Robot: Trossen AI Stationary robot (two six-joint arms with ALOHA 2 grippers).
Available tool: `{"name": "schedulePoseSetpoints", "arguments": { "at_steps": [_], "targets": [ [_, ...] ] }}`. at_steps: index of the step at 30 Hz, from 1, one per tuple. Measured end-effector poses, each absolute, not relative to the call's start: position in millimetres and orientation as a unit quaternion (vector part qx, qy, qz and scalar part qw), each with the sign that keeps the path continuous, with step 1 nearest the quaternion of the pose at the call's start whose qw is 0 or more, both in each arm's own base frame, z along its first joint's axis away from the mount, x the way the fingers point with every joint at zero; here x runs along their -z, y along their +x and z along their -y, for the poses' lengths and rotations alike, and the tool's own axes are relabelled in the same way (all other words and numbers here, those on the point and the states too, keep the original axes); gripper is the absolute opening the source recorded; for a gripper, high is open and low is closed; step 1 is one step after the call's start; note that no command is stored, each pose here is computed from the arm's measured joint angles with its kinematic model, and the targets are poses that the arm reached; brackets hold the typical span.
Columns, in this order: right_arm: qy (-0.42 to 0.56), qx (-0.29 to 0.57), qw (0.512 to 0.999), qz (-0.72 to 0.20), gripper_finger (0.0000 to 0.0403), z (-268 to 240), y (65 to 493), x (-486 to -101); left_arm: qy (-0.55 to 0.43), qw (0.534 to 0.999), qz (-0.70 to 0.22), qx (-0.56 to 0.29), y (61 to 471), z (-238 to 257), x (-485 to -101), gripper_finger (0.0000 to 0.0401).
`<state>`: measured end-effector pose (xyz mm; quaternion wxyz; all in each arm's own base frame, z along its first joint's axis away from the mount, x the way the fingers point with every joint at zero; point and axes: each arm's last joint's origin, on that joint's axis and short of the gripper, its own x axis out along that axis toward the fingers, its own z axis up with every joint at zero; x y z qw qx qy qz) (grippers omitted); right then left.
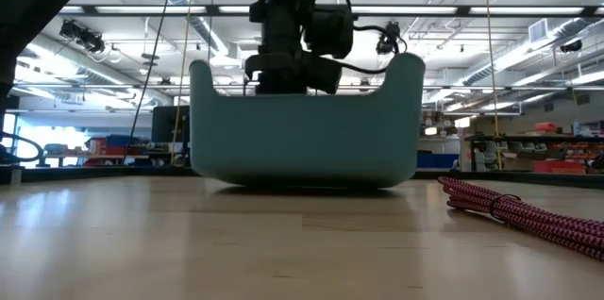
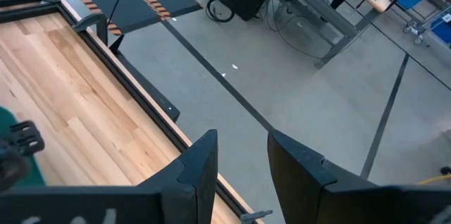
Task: Pick and place USB-C Cables
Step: Put the light blue charger cable into the green bin
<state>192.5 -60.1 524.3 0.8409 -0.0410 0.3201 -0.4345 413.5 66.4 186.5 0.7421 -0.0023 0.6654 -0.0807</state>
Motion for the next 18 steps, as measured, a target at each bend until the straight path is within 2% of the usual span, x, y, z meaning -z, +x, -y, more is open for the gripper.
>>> {"name": "schedulePoseSetpoints", "arguments": {
  "at_steps": [18],
  "targets": [
    [-0.041, 0.434, 0.841, -0.32, 0.0129, 60.0, 192.5, -524.3, 0.019, 0.743, -0.668, 0.046, 421.0, -20.2, -185.0, 0.0017]
  ]
}}
